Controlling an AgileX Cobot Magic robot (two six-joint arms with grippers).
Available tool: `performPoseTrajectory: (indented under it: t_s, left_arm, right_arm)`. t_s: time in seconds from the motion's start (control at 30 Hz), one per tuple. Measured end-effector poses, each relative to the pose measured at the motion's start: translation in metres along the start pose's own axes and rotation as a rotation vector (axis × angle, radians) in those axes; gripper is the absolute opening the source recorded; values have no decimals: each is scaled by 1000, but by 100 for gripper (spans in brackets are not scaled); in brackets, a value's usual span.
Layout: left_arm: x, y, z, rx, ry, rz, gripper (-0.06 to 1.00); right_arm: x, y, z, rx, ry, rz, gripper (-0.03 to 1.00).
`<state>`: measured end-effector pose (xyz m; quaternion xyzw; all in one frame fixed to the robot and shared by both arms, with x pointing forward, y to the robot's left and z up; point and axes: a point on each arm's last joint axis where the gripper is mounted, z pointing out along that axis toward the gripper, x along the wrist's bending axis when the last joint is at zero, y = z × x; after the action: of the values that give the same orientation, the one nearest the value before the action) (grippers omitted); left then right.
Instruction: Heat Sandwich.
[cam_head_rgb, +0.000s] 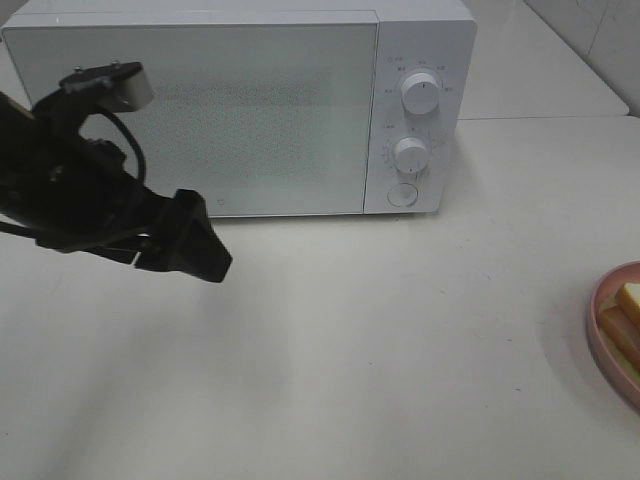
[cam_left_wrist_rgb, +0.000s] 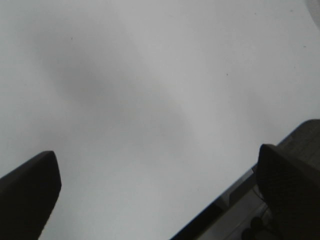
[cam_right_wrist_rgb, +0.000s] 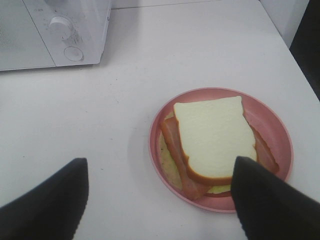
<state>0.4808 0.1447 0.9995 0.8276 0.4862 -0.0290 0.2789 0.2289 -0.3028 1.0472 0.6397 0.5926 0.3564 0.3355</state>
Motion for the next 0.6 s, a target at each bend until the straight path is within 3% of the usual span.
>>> performPoseTrajectory:
  t_s: [0.17,0.3,0.37,0.4,0.5,0.53,0.6]
  left_arm:
    - [13,-10,-37,34,-24,-68,99]
    - [26,-18,-63,29,12,-140,99]
    - [34,-24,-76,27,62,-180,99]
    - [41,-30,-89,32,126,-216,99]
    - [46,-37,-100,39,188,-244,99]
    - [49,-43,-110,48,248,-268,99]
    - [49,-47,-115,53,279,-277,99]
  right_arm:
    - [0,0,0,0,0,0,76]
    - [0,0,0,0,0,0,76]
    - [0,0,0,0,0,0,76]
    - [0,0,0,0,0,0,76]
    - [0,0,0,0,0,0,76]
    - [0,0,0,0,0,0,76]
    - [0,0,0,0,0,0,76]
